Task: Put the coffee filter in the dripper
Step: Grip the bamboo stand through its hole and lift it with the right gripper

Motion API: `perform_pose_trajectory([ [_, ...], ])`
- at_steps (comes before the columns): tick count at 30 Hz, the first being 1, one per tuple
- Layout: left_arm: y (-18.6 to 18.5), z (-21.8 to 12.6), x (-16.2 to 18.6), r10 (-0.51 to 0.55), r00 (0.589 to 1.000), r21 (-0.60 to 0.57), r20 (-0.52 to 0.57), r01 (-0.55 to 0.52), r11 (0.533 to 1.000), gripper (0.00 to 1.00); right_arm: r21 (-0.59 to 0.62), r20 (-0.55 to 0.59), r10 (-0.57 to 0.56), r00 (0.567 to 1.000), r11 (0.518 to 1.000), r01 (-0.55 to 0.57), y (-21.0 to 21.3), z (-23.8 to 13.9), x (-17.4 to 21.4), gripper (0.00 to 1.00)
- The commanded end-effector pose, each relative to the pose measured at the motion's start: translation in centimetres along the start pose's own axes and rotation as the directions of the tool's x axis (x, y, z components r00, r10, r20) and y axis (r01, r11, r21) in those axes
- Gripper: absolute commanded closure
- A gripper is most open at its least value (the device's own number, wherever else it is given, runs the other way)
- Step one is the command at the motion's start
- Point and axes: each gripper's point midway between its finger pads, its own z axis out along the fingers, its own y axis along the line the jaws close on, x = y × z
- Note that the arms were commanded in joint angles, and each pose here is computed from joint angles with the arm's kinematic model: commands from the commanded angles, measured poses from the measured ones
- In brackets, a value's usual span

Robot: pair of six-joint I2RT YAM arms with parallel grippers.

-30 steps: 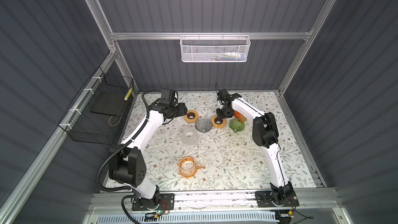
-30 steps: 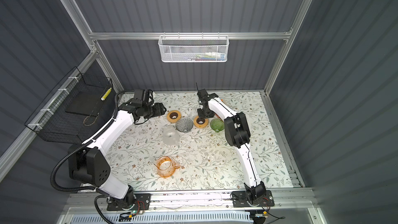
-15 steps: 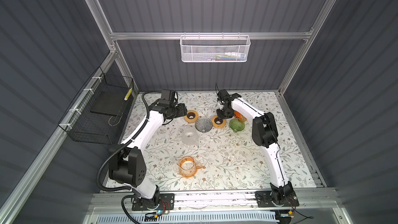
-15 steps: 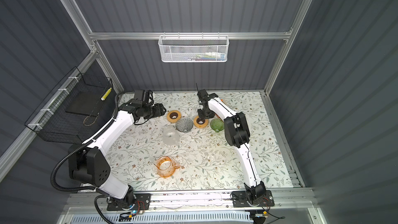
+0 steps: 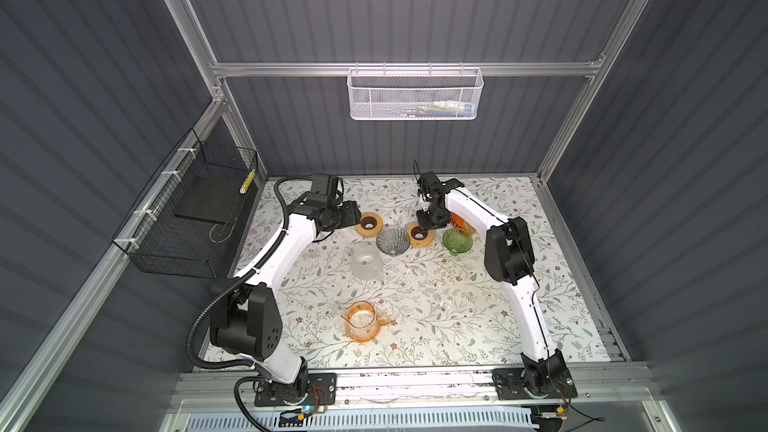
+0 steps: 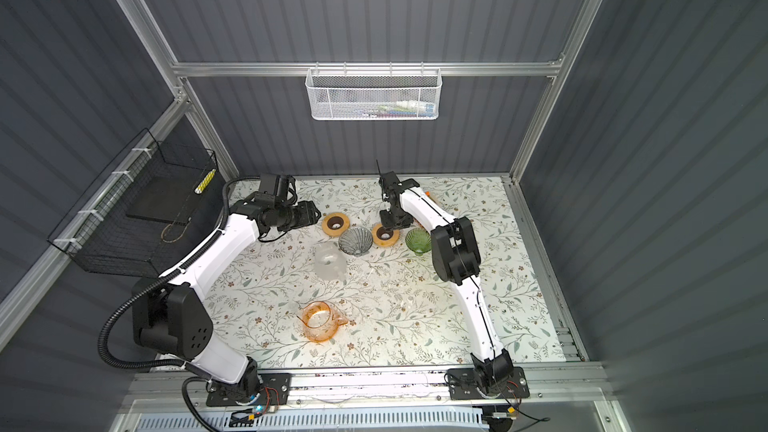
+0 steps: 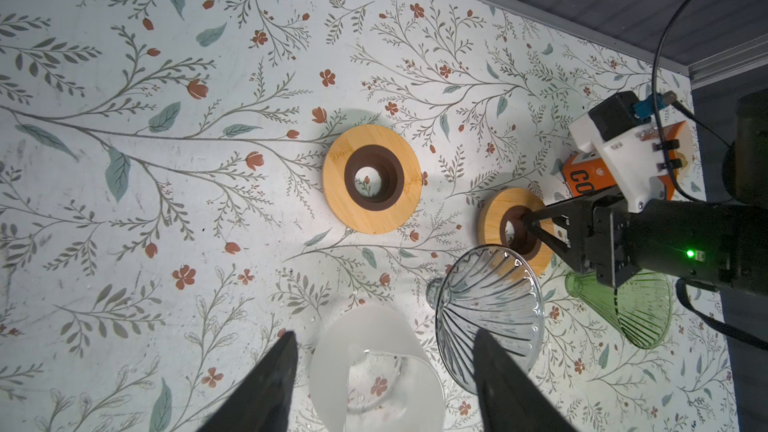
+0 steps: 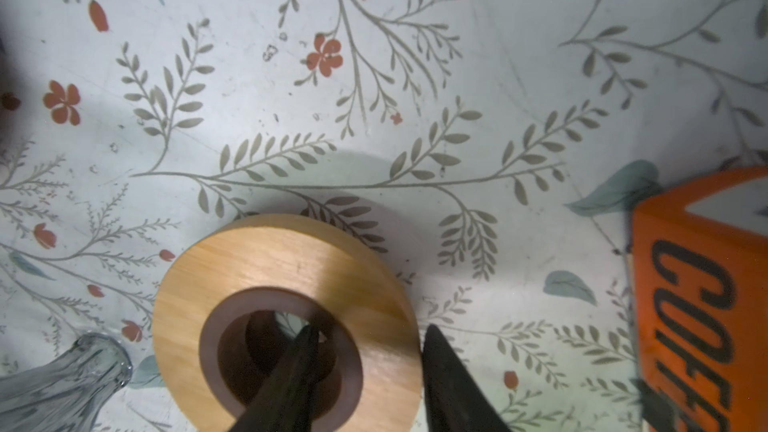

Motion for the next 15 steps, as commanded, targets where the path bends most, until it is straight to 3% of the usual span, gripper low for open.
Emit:
perform_pose_trajectory([
  [1, 0.0, -0.8, -0.2, 0.004, 1.000, 0.013, 0.016, -0.005, 1.000, 0.33, -0.010, -0.038, -0.026, 0.999, 1.000, 0.026, 1.1, 1.1, 0.8, 0.54],
  [15, 0.0, -0.8, -0.4, 0.002, 1.000, 0.018, 0.022, -0.002, 1.000, 0.33, 0.020, -0.066, -0.033, 0.997, 0.999, 0.035, 0.9, 2.2, 1.4, 0.51],
])
